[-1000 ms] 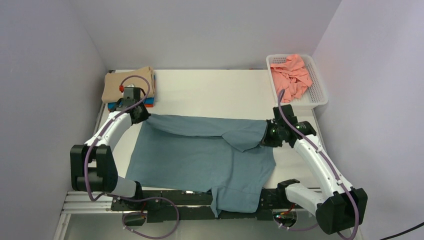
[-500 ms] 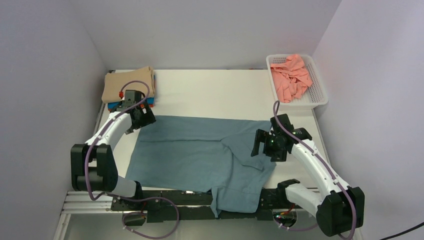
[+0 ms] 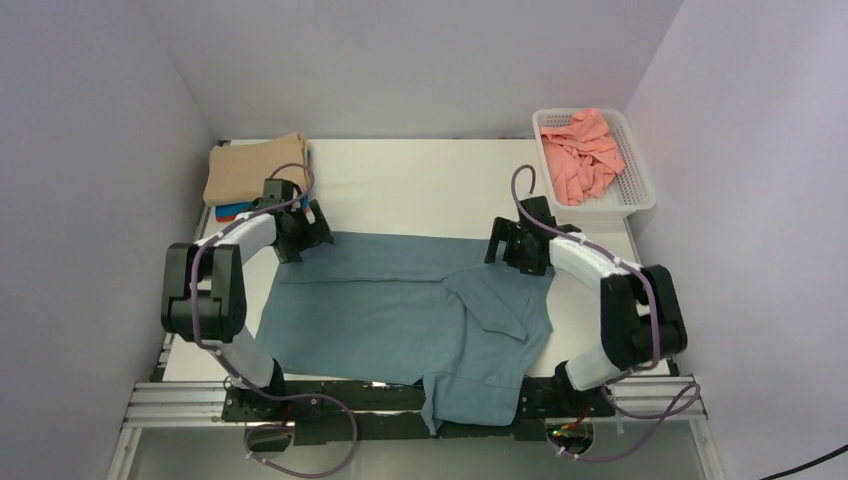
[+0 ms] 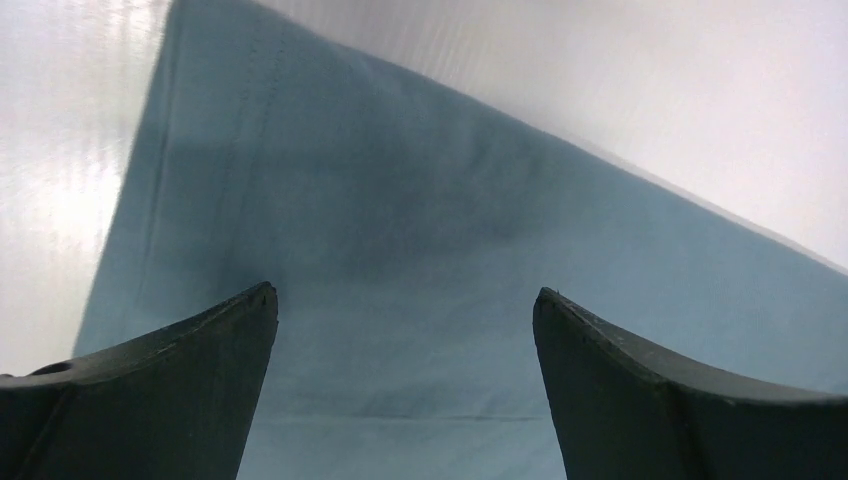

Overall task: Fold and stack the t-shirts
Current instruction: Fold the flattened tshirt in 1/3 of the way, then grab the side of the flattened tshirt closest away from the robot with both arms

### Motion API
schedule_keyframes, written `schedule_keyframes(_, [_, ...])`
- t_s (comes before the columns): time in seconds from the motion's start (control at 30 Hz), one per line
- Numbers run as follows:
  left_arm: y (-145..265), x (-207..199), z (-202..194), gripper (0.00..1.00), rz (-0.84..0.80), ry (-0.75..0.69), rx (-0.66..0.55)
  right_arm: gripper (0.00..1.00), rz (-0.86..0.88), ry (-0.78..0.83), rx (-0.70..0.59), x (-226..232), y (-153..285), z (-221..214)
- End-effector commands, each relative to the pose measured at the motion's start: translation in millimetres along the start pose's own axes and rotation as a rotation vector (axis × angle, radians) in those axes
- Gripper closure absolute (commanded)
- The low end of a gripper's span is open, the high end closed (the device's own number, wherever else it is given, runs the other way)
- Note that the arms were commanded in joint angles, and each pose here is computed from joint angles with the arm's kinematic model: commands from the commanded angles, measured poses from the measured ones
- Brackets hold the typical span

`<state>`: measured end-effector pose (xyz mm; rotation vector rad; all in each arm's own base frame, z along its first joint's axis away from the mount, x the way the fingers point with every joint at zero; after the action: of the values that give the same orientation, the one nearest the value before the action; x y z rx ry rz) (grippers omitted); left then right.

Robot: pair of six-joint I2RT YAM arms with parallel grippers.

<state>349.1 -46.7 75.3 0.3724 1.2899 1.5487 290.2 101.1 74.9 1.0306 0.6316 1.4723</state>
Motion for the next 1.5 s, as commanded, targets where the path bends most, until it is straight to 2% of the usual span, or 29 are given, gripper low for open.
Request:
schedule_keyframes(0.0, [-20,-14,9,0.01,-0.056,0.028,0.021,0.0,-0.063,0.005,-0.111,1,-29,45])
schedule_keyframes(0.17, [-44,-3,13,0.01,0.049,0.057,0.066,0.0,-0.157,0.025,-0.063,-12,-62,50])
schedule_keyframes(0.37, [-52,-5,38,0.01,0.118,0.083,0.046,0.0,-0.193,0.063,-0.014,-16,-95,69])
schedule_keyframes(0.6, [-68,-24,60,0.01,0.074,0.107,0.064,0.0,-0.168,0.079,-0.044,-20,-108,104])
schedule_keyframes(0.9, [-71,-38,99,0.0,0.074,0.094,-0.013,0.0,-0.147,0.249,-0.13,-13,-106,160])
schedule_keyframes(1.07, [-38,-56,121,0.01,0.032,0.056,-0.08,0.0,-0.129,0.279,-0.188,-2,-71,177])
schedule_keyframes(1.17, [-7,-63,117,0.01,-0.002,0.033,-0.129,0.0,-0.111,0.279,-0.223,7,-42,171])
schedule_keyframes(1.33, [46,-52,82,0.01,0.018,0.023,-0.198,0.0,-0.118,0.241,-0.246,22,4,133])
schedule_keyframes(1.47, [72,-22,24,0.01,0.077,0.095,-0.226,0.0,-0.094,0.218,-0.212,31,24,78])
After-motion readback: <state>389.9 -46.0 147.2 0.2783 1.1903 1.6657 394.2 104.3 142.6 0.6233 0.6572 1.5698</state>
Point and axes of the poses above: each gripper's point midway between its finger pads, its own y axis back along the fingers, its own x axis along the line the jaws close on, z = x × y, the point moved 3 cm from there along y, back along the fingers, and after that the axes turned 6 degrees about y, right-handed, at the moved point
